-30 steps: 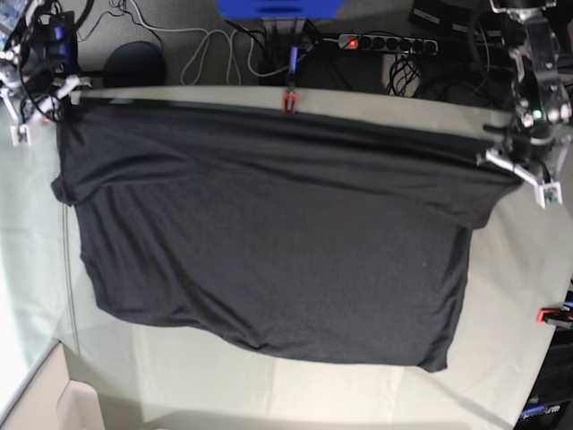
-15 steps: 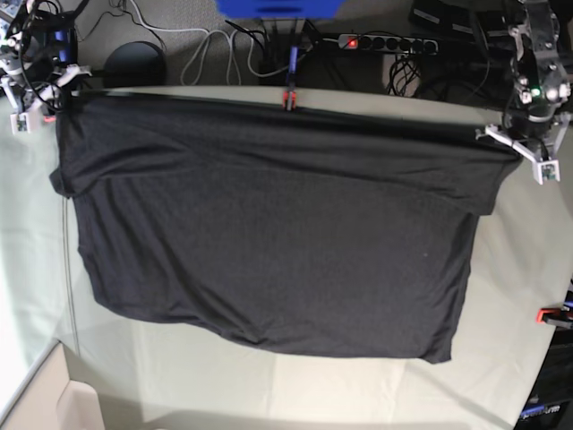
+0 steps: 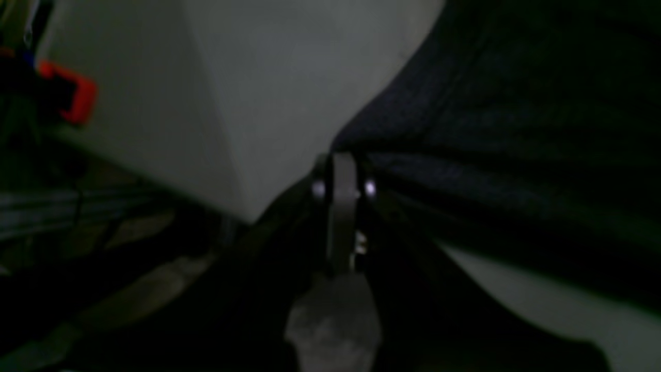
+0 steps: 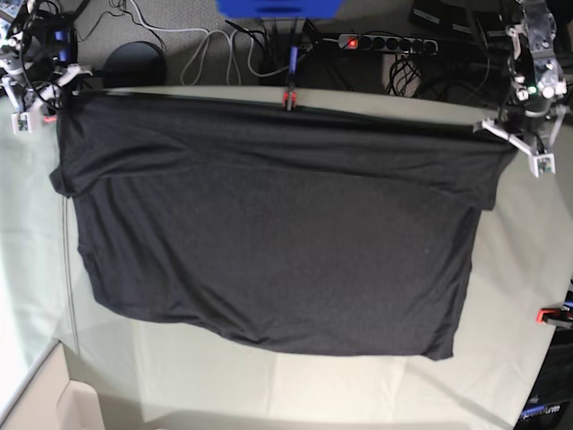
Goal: Layout the t-shirt on the table in an organized manner, then fold the t-shirt properly
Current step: 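Pull the grasped edge outward with both grippers to straighten the shirt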
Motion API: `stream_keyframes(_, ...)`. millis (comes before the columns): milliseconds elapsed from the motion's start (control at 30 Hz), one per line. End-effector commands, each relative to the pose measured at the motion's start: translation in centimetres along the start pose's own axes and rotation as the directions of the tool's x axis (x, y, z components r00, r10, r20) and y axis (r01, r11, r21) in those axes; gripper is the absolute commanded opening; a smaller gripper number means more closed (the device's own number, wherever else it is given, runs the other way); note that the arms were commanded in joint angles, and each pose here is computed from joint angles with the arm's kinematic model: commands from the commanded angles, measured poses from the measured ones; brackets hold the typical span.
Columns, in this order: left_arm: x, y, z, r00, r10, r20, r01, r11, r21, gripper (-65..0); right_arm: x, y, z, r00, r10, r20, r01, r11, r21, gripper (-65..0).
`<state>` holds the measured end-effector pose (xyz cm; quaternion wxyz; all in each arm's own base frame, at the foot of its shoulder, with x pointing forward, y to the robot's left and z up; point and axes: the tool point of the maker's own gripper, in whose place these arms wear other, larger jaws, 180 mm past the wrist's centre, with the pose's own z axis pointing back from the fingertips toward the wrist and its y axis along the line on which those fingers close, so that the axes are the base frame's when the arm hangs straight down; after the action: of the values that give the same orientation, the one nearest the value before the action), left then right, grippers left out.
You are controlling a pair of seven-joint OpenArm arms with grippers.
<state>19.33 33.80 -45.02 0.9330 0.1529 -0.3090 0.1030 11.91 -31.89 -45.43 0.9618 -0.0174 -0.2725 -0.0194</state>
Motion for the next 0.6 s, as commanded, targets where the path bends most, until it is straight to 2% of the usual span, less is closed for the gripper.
stream_keyframes(0, 0.7, 1.0, 0.0, 1.0, -0.013, 0.023, 0.012, 1.0, 0.029, -64.6, 0.6, -0.9, 0.5, 1.0, 0.019, 0.012, -0.018, 1.0, -0.024, -65.0)
stream_keyframes(100, 0.5, -0.3, -0.5, 1.0, -0.029, 0.006, 0.029, 1.0, 0.001, -64.4, 0.6, -1.1, 0.5, 1.0, 0.023, 0.012, -0.022, 0.999, -0.026, -63.5)
stream_keyframes(233, 0.1, -0.7, -0.6, 0.999, -0.038, -0.003, 0.038, 0.999, -0.009, -63.5, 0.9, -1.2, 0.6, 0.999, 0.027, 0.02, -0.026, 0.999, -0.028, -49.8)
stream_keyframes(333, 0.5, -0.7, -0.6, 0.999, -0.034, 0.006, 0.034, 0.999, -0.008, -55.5, 1.0, -1.3, 0.7, 0.999, 0.025, 0.025, -0.024, 0.999, -0.034, -41.0)
stream_keyframes(400, 0.6, -0.7, -0.5, 0.999, -0.033, 0.01, 0.033, 0.999, -0.007, -46.1, 1.6, -1.4, 0.9, 0.999, 0.033, 0.041, -0.032, 0.999, -0.04, -37.3)
stream_keyframes(500, 1.2, -0.7, -0.4, 0.999, -0.033, 0.025, 0.033, 0.999, -0.008, -34.8, 2.7, -2.2, 1.9, 0.996, 0.032, 0.077, -0.026, 0.997, -0.078, -35.8)
stream_keyframes(567, 2.5, -0.7, 0.2, 0.997, -0.033, 0.064, 0.034, 0.999, -0.008, -31.4, 3.5, -2.7, 2.8, 0.994, 0.017, 0.112, -0.004, 0.994, -0.111, -35.8)
